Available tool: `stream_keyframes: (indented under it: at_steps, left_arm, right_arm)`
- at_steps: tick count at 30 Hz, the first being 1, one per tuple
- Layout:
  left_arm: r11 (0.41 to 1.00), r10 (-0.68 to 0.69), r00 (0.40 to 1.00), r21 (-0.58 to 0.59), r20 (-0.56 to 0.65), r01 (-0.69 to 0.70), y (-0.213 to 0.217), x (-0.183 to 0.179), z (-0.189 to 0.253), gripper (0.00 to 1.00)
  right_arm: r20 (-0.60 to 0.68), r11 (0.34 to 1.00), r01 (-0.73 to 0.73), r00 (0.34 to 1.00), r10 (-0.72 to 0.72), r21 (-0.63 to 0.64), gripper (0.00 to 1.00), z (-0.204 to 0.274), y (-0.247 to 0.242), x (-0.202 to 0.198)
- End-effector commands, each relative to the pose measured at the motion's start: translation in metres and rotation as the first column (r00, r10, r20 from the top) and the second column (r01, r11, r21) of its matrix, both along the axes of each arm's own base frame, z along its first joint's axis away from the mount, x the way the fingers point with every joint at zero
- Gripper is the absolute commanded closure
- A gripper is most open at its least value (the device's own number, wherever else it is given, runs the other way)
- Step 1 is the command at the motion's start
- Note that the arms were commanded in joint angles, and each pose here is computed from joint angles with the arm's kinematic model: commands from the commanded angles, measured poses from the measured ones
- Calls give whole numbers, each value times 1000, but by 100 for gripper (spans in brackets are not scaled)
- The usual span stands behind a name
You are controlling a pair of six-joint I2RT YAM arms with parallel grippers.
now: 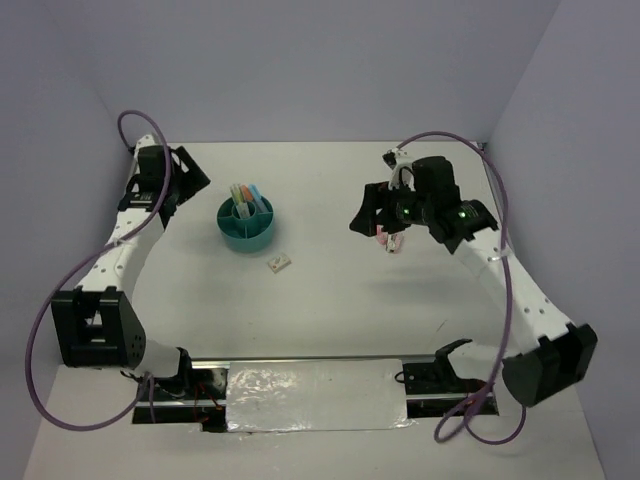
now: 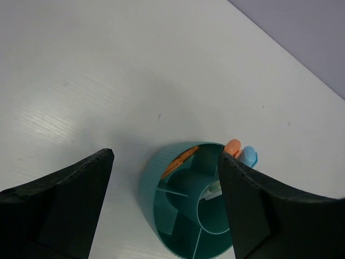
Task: Sort the stationery into containers
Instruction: Place the pen in the storage box, then pick up the pen from the center of the board.
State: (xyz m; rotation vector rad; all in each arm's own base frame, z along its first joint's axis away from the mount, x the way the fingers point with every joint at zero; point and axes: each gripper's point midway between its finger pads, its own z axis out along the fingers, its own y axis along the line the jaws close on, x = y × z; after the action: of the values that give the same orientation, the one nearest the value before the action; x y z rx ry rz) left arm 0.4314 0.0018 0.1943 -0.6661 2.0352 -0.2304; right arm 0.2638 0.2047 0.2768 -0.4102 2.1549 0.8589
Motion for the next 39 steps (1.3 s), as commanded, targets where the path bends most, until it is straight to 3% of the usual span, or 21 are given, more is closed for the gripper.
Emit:
stream_keyframes:
  at_steps: [1,3,4,6,10,18,27,29,30,31,34,36,37,38,39]
  left_arm:
    - [975,220,968,37,-123,-217,30,-47,16,8]
    - [978,207,973,31,-99,-205,28,-62,30,7]
    - [980,198,974,25,-106,-197,26,-70,28,1]
    - [990,141,987,2,-76,-141,16,-85,40,1]
    - [997,27,997,-66,-76,-32,-8,-113,45,1]
    - [993,-82,991,-91,-105,72,-25,-147,41,1]
    - [990,-118,986,-89,-116,108,-30,-144,52,1]
    - [990,-121,986,-91,-112,111,-31,-142,54,1]
    - [990,-122,986,-90,-112,112,-31,-142,54,1]
    - [989,-125,986,-90,-111,115,-31,-141,55,1]
    - [980,-175,981,-115,-83,165,-40,-137,62,1]
    - [958,-255,966,-148,-42,247,-61,-134,70,1]
    - [945,-288,958,-169,-18,281,-69,-131,75,1]
    - [906,-366,930,-212,47,367,-89,-127,87,1]
    - [879,-395,915,-255,82,402,-100,-124,95,1]
  right_arm:
    - [-30,967,168,984,-177,-192,22,-41,-42,51]
    - [-128,926,194,961,-246,-325,23,-85,-60,71]
    - [-138,908,199,954,-265,-369,24,-96,-65,78]
    - [-164,865,188,942,-293,-464,24,-122,-74,98]
    - [-209,815,158,924,-322,-558,25,-159,-79,129]
    - [-221,751,144,906,-362,-644,28,-199,-81,171]
    - [-361,748,-34,889,-281,-663,37,-265,-49,148]
    - [-371,739,-55,888,-271,-672,44,-272,-44,144]
    - [-374,737,-56,886,-274,-674,51,-274,-42,143]
    - [-376,739,-61,887,-268,-671,66,-276,-38,142]
    - [-358,758,-50,900,-247,-650,87,-268,-25,142]
    - [-320,828,-32,930,-180,-560,92,-234,3,143]
    - [-290,851,-30,946,-145,-524,100,-216,19,141]
    - [-276,874,-26,953,-125,-485,100,-203,27,135]
    - [-208,933,-3,975,-77,-361,100,-156,48,134]
